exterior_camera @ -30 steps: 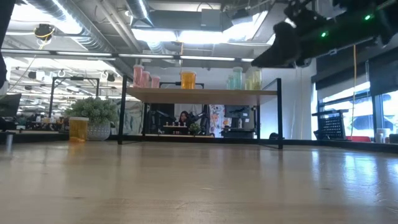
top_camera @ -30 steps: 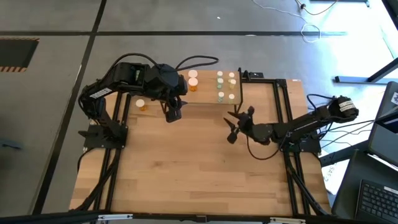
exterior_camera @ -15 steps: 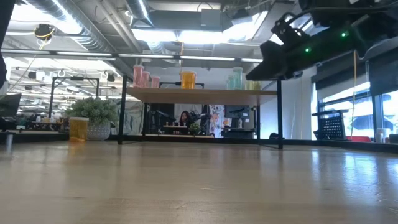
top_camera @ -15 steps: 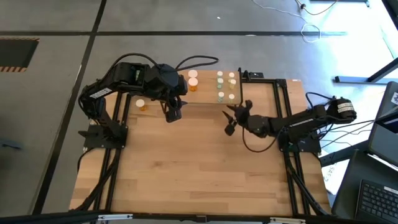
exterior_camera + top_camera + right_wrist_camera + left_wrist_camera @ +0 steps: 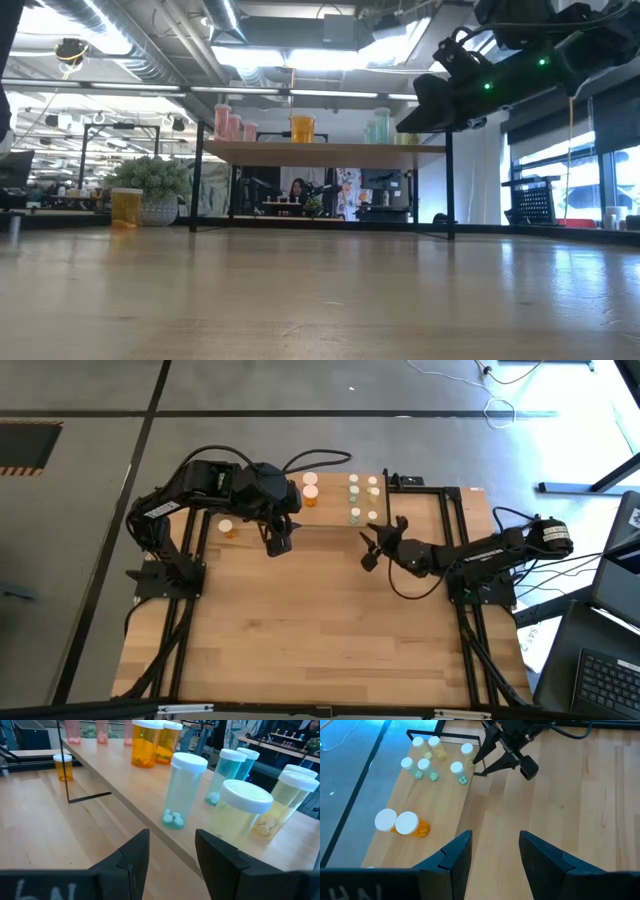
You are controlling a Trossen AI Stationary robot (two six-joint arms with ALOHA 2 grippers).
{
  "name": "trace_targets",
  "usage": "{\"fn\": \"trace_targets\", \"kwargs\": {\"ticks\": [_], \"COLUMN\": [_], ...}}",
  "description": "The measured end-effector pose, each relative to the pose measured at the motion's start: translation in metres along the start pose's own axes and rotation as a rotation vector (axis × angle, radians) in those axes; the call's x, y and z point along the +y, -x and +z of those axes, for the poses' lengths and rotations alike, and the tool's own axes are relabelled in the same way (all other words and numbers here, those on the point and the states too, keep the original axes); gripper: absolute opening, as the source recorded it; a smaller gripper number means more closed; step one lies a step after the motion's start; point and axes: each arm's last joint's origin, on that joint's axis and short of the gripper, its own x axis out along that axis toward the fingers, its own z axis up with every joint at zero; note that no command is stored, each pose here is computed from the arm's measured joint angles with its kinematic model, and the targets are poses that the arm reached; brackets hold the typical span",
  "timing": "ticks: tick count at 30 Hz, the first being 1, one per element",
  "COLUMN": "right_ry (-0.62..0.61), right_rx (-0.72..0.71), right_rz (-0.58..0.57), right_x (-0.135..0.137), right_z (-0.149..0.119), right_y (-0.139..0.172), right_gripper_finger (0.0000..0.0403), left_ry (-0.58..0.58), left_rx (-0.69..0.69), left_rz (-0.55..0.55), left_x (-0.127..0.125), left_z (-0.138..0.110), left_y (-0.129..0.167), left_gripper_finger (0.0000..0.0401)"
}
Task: Pick and place medicine bottles onto shelf by color
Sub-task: Put the yellow medicine bottle on the shelf, aligned with the other yellow medicine bottle, then put the orange medicine bottle on the shelf, aligned with the other orange medicine bottle
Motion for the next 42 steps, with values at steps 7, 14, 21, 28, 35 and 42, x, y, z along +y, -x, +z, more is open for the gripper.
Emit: {"fn": "trace_targets", "kwargs": {"ticks": [7,14,21,28,35,42], "right_ry": [-0.003,-0.003,-0.005,0.093,0.106,0.242], "right_rx": [0.0,-0.002,-0.01,-0.072,-0.158,-0.093], "right_rz": [-0.048,-0.089,-0.077,-0.005,0.078,0.118], "right_x": [-0.003,-0.004,-0.002,0.012,0.025,0.027], "right_z": [0.0,0.0,0.001,0.021,0.063,0.101], "right_y": [-0.002,-0.001,0.001,0.013,0.025,0.039], "right_gripper_finger": [0.0162,0.0162,0.0162,0.0162,0.0162,0.0162], "left_ry": [0.0,0.0,0.031,0.112,0.236,0.317], "left_rx": [0.0,0.0,0.008,0.123,0.137,0.062], "left_rz": [0.0,0.0,0.001,0.039,0.053,0.05], "left_x": [0.0,0.0,0.0,0.002,0.004,0.014], "left_z": [0.0,0.0,-0.001,-0.013,-0.017,-0.024], "left_y": [0.0,0.0,0.0,0.001,0.008,0.041], "left_gripper_finger": [0.0157,0.0157,0.0157,0.0157,0.0157,0.0157]}}
